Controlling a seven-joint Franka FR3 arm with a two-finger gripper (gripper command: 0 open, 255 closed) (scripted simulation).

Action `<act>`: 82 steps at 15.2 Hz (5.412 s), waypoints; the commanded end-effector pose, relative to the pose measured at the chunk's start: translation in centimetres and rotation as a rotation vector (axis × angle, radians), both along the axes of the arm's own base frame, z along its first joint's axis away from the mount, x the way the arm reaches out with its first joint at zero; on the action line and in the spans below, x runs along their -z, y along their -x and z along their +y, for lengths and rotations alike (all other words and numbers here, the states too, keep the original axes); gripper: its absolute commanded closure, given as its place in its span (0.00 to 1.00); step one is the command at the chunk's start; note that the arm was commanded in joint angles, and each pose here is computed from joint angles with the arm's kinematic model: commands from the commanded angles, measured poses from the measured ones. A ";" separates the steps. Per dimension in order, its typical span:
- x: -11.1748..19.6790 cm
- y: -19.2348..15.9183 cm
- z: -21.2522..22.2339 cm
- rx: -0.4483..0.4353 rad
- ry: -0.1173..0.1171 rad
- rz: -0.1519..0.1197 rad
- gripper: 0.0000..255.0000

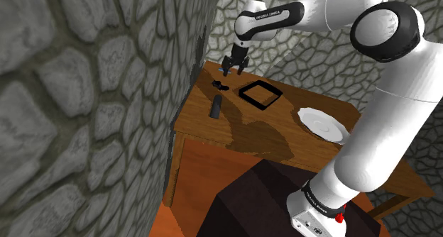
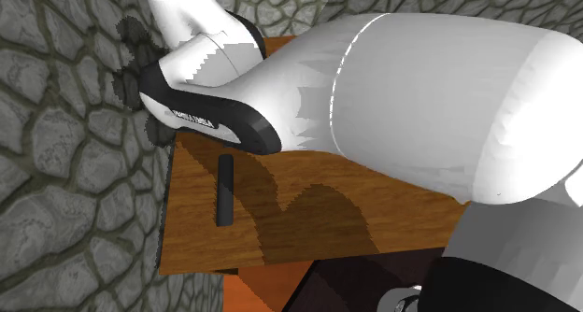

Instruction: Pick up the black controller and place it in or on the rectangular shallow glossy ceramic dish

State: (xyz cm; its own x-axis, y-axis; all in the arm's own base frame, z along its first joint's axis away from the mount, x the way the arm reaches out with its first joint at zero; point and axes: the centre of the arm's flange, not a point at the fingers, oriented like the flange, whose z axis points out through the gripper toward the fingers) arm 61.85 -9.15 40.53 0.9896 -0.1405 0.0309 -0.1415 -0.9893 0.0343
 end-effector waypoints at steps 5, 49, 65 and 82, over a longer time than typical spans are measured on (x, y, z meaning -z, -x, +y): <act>4.0 -6.0 -3.0 0.037 0.021 0.003 0.00; 10.4 -2.7 -4.6 -0.445 -0.246 -0.085 0.00; 8.3 -2.7 -4.6 -0.445 -0.246 -0.085 1.00; 0.2 -2.0 -5.7 -0.445 -0.246 -0.085 1.00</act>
State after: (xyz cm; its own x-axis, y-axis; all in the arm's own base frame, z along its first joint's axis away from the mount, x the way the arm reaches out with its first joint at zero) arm 64.18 -14.29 40.17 0.9505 0.2810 0.1327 0.3033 -0.9316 -0.2002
